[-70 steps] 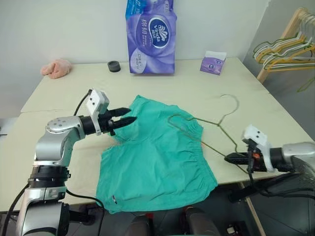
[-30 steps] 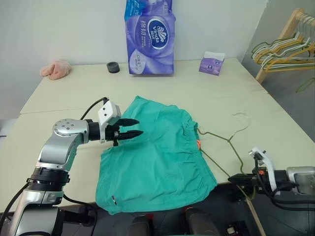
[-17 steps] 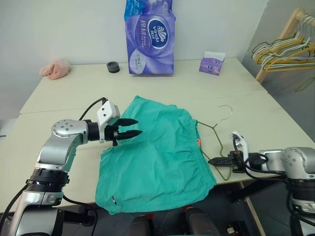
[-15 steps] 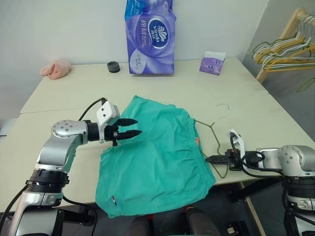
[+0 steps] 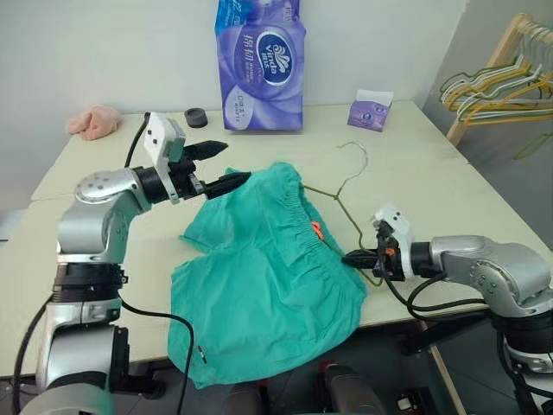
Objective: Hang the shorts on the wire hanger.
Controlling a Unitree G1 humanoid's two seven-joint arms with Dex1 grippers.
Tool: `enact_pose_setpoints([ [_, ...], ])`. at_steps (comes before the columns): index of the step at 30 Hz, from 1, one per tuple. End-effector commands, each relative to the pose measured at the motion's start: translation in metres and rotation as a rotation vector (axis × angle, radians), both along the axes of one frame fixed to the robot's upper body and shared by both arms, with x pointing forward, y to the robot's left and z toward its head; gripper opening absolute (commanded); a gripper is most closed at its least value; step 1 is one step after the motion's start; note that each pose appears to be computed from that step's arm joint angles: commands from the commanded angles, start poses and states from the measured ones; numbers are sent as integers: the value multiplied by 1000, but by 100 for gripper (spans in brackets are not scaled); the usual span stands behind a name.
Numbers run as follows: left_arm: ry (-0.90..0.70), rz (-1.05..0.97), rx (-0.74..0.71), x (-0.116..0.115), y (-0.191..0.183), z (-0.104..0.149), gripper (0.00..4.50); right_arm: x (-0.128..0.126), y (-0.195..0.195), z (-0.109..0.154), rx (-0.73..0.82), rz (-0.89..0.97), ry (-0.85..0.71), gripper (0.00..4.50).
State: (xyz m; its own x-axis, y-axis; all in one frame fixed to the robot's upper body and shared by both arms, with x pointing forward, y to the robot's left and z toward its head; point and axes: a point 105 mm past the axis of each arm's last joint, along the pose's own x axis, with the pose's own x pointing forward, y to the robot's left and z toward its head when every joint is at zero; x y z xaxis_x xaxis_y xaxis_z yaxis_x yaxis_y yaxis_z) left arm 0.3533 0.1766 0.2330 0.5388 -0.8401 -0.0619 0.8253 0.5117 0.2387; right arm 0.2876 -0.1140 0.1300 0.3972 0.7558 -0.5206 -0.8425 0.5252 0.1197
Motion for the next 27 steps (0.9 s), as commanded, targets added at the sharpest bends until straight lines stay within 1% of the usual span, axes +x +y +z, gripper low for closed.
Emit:
enact_pose_setpoints([
  [1,-38,-139,126,-13,-10,8,444,1,8,20,-42,90,-150,0],
  [3,-66,-178,220,-14,-11,6,444,-1,10,21,-78,132,-189,0],
  [5,-116,-193,291,-10,-13,6,444,-4,12,22,-109,176,-220,0],
  [7,-154,-188,288,-3,-17,11,444,-8,15,22,-113,205,-221,0],
  [9,-162,-223,294,-4,-23,13,444,-12,17,23,-117,231,-228,0],
  [12,-125,-302,337,-12,-28,3,444,-13,20,24,-123,251,-242,0],
  [17,-64,-382,471,-22,-24,-22,444,-12,19,28,-147,270,-281,0],
  [21,-74,-377,539,-15,-21,-31,444,-12,20,31,-164,293,-314,0],
  [27,-79,-396,578,-10,-24,-41,444,-13,22,37,-161,324,-359,0],
])
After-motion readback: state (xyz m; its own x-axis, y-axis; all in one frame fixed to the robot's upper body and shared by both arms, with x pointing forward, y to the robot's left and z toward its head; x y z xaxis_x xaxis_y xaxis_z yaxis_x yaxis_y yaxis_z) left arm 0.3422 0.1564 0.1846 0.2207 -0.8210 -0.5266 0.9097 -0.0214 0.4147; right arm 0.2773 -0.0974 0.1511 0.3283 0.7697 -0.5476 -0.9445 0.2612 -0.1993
